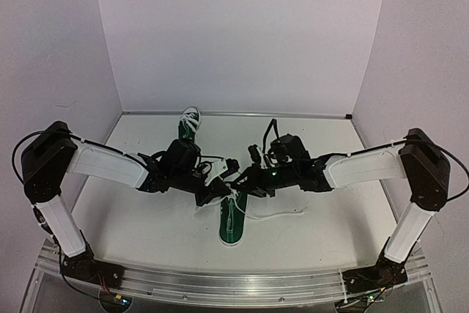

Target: Tie the shoes

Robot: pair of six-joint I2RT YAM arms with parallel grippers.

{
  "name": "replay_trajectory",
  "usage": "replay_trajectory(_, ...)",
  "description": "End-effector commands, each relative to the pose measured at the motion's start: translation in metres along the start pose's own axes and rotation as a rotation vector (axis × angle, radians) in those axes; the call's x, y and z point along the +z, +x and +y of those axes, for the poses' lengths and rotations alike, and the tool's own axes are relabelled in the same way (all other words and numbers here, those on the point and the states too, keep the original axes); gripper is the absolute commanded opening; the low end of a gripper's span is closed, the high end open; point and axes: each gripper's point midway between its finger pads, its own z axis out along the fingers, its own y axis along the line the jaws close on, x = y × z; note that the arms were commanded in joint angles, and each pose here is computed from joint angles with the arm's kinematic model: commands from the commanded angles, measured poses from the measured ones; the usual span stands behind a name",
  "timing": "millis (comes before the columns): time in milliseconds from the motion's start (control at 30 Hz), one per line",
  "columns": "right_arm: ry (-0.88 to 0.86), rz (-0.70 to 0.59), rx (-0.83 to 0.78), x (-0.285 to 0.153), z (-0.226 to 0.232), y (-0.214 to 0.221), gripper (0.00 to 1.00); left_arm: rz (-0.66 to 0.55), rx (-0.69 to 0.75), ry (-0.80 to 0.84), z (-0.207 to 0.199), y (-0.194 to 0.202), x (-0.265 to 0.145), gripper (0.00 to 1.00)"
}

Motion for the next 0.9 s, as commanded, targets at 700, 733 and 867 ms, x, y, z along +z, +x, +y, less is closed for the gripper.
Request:
replay_trajectory(700,-0.008,0.023,-0.01,0.004,0.001,0.001,0.0,-0.071,0.036,-0.043,0.01,-0.038,-0.011,0.0)
replay_trajectory(733,-0.009,0.02,-0.013,0.003,0.002,0.0,0.0,-0.067,0.038,-0.044,0.01,-0.038,-0.012,0.03)
replay_trajectory(867,-0.007,0.0,-0.025,-0.001,0.004,-0.003,0.0,-0.054,0.052,-0.061,0.009,-0.034,-0.02,0.25)
